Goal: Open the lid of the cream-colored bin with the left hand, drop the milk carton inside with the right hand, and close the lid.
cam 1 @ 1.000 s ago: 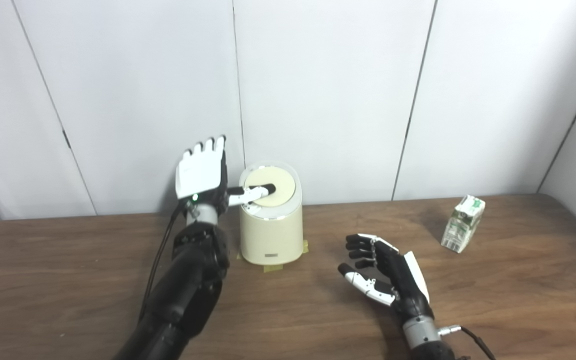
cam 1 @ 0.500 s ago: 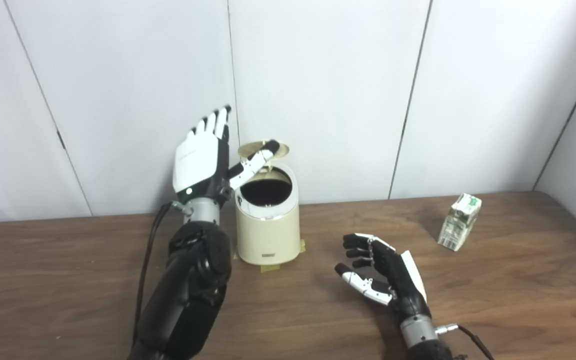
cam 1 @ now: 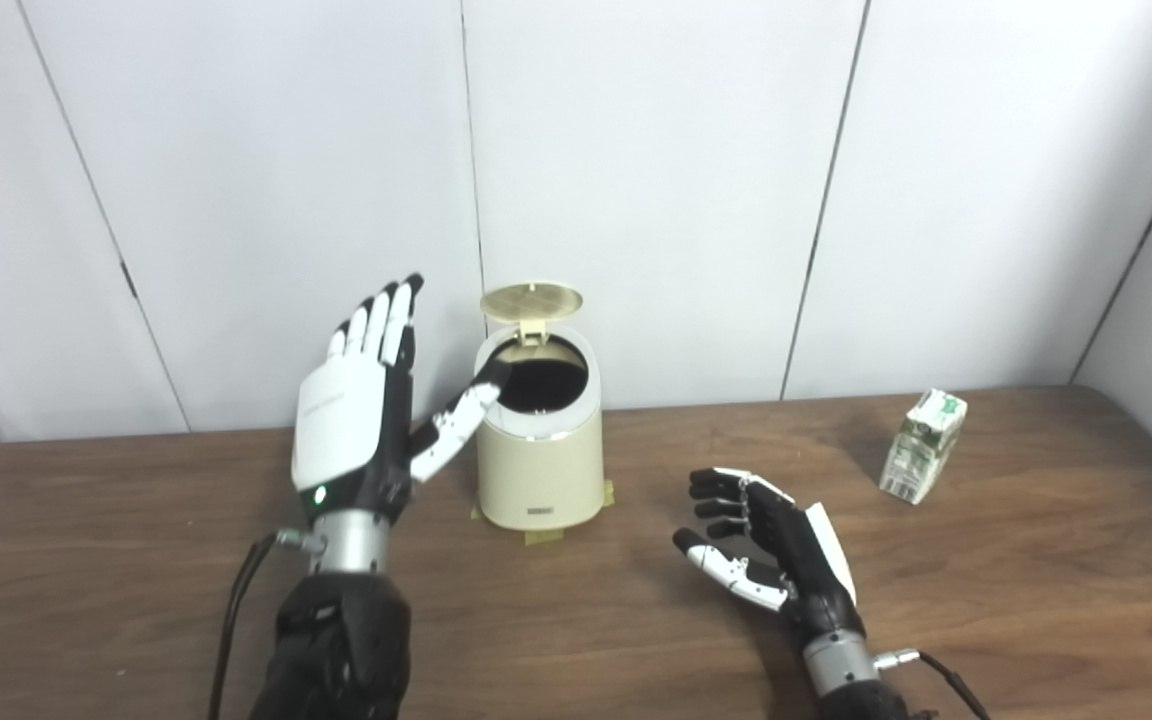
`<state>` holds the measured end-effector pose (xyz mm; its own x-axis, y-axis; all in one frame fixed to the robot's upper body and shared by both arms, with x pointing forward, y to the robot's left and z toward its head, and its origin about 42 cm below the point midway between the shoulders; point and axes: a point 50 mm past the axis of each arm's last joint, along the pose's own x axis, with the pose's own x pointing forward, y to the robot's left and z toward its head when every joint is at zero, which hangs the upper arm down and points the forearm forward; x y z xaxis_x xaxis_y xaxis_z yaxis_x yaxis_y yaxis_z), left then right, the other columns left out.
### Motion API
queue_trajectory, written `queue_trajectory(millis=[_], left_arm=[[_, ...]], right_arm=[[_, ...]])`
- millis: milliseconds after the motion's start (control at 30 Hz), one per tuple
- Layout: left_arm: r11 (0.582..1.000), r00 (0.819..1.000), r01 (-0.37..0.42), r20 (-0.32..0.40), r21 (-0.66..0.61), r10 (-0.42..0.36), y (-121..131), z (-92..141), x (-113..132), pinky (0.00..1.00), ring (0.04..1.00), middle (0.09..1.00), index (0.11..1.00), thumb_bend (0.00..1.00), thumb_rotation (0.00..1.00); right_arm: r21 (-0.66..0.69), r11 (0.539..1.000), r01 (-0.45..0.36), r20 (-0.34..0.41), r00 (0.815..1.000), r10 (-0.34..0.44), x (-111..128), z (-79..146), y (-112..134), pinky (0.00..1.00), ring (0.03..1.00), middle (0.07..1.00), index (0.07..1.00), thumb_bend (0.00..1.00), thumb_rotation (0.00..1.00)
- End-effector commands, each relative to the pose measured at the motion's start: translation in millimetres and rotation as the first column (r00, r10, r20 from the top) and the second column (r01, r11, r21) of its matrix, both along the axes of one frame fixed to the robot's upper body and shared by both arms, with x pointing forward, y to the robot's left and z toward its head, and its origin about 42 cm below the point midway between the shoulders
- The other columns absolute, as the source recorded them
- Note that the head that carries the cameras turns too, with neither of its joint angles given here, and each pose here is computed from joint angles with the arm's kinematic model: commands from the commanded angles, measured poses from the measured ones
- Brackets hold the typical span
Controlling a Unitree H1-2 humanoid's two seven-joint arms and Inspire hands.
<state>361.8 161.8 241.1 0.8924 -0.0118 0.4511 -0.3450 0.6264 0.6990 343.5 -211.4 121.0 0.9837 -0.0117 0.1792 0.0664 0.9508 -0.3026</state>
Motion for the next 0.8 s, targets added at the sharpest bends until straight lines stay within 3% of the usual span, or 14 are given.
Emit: queue_trajectory(millis=[0, 167, 300, 400, 567, 733, 767], left_arm=[[0.997, 0.992, 0.031, 0.128, -0.073, -0.022, 4, 13, -8, 0.99, 1.000, 1.000, 1.000, 0.53, 1.00], [0.953, 0.974, 0.190, 0.166, -0.234, -0.154, 19, -7, -30, 0.98, 1.000, 1.000, 0.991, 0.48, 1.00], [0.898, 0.952, 0.286, 0.205, -0.335, -0.227, 26, -16, -47, 0.93, 0.969, 0.970, 0.964, 0.55, 1.00], [0.867, 0.948, 0.311, 0.189, -0.389, -0.256, 30, -22, -54, 0.91, 0.957, 0.966, 0.962, 0.53, 1.00], [0.856, 0.957, 0.286, 0.096, -0.431, -0.272, 42, -51, -56, 0.92, 0.964, 0.978, 0.965, 0.48, 1.00], [0.831, 0.955, 0.269, 0.026, -0.486, -0.294, 50, -76, -65, 0.94, 0.978, 0.986, 0.968, 0.49, 1.00], [0.825, 0.953, 0.272, 0.022, -0.495, -0.301, 52, -81, -68, 0.95, 0.980, 0.984, 0.966, 0.48, 1.00]], right_arm=[[-0.038, 0.998, 0.047, 0.089, 0.995, -0.043, 2, 12, -14, 0.58, 0.659, 0.686, 0.691, 0.32, 0.22], [-0.027, 0.997, 0.079, 0.211, 0.975, -0.072, 8, 38, -27, 0.55, 0.649, 0.681, 0.682, 0.38, 0.29], [0.001, 0.997, 0.072, 0.328, 0.942, -0.068, 17, 57, -46, 0.59, 0.668, 0.695, 0.697, 0.63, 0.41], [0.021, 0.998, 0.056, 0.395, 0.917, -0.060, 21, 76, -55, 0.62, 0.703, 0.726, 0.715, 0.77, 0.46], [0.011, 0.997, 0.082, 0.462, 0.883, -0.077, 23, 117, -58, 0.61, 0.694, 0.725, 0.717, 0.88, 0.37], [-0.008, 0.995, 0.095, 0.439, 0.895, -0.082, 29, 133, -72, 0.62, 0.717, 0.747, 0.766, 0.92, 0.31], [-0.030, 0.993, 0.115, 0.433, 0.897, -0.090, 31, 136, -76, 0.70, 0.772, 0.784, 0.795, 0.95, 0.33]])
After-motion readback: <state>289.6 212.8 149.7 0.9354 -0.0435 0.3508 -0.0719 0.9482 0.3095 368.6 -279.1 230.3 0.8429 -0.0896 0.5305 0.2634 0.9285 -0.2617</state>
